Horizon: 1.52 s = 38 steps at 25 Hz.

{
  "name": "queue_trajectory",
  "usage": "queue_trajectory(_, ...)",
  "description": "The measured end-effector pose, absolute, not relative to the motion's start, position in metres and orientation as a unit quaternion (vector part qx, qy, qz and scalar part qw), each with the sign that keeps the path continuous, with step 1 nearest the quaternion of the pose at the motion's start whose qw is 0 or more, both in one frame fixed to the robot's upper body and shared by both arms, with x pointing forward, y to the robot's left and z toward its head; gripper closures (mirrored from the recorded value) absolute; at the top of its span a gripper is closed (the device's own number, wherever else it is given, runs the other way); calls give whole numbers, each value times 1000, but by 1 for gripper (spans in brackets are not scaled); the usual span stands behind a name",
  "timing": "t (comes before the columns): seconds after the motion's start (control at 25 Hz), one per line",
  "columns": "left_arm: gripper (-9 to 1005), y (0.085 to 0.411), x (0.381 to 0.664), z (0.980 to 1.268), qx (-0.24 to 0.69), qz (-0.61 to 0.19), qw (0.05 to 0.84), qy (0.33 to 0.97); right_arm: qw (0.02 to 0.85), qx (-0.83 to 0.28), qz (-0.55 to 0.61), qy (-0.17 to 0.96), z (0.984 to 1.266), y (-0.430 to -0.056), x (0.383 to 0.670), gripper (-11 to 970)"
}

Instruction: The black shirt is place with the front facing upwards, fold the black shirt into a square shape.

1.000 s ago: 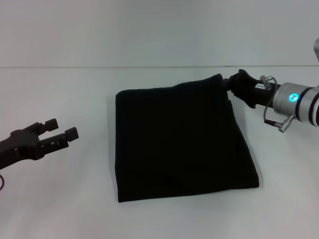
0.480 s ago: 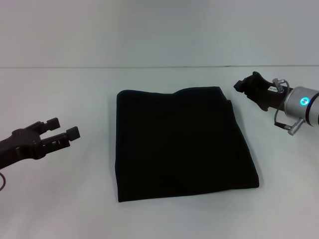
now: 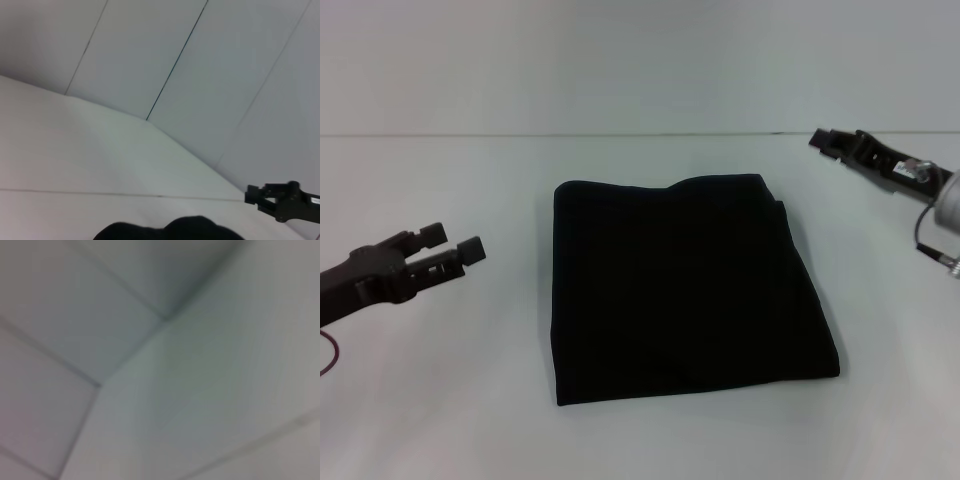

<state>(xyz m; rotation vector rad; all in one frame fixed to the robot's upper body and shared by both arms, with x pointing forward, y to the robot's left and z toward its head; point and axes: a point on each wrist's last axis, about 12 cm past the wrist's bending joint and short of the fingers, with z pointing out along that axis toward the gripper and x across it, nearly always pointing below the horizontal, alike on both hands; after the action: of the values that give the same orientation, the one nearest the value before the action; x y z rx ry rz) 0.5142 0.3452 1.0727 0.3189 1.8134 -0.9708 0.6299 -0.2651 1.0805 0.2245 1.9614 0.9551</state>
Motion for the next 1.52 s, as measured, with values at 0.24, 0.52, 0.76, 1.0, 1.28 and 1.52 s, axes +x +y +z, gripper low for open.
queue_trajectory(0.24, 54, 343, 516, 1069, 99, -411, 514, 746, 537, -120, 354, 756, 1090, -262, 613, 604)
queue_trajectory(0.52, 54, 337, 514, 1054, 63, -413, 496, 761, 528, -282, 290, 747, 1070, -237, 600, 304)
queue_trajectory(0.76, 55, 335, 512, 1050, 53, -418, 493, 762, 490, -300, 249, 780, 1045, -230, 595, 191)
queue_trajectory(1.0, 55, 332, 514, 1051, 52, -424, 487, 762, 480, -280, 218, 802, 1034, -243, 592, 162)
queue_trajectory(1.28, 56, 328, 517, 1051, 47, -434, 478, 762, 474, -268, 189, 818, 1028, -250, 593, 156)
queue_trajectory(1.52, 56, 327, 522, 1052, 27, -446, 457, 769, 487, -260, 198, 810, 1034, -252, 594, 155)
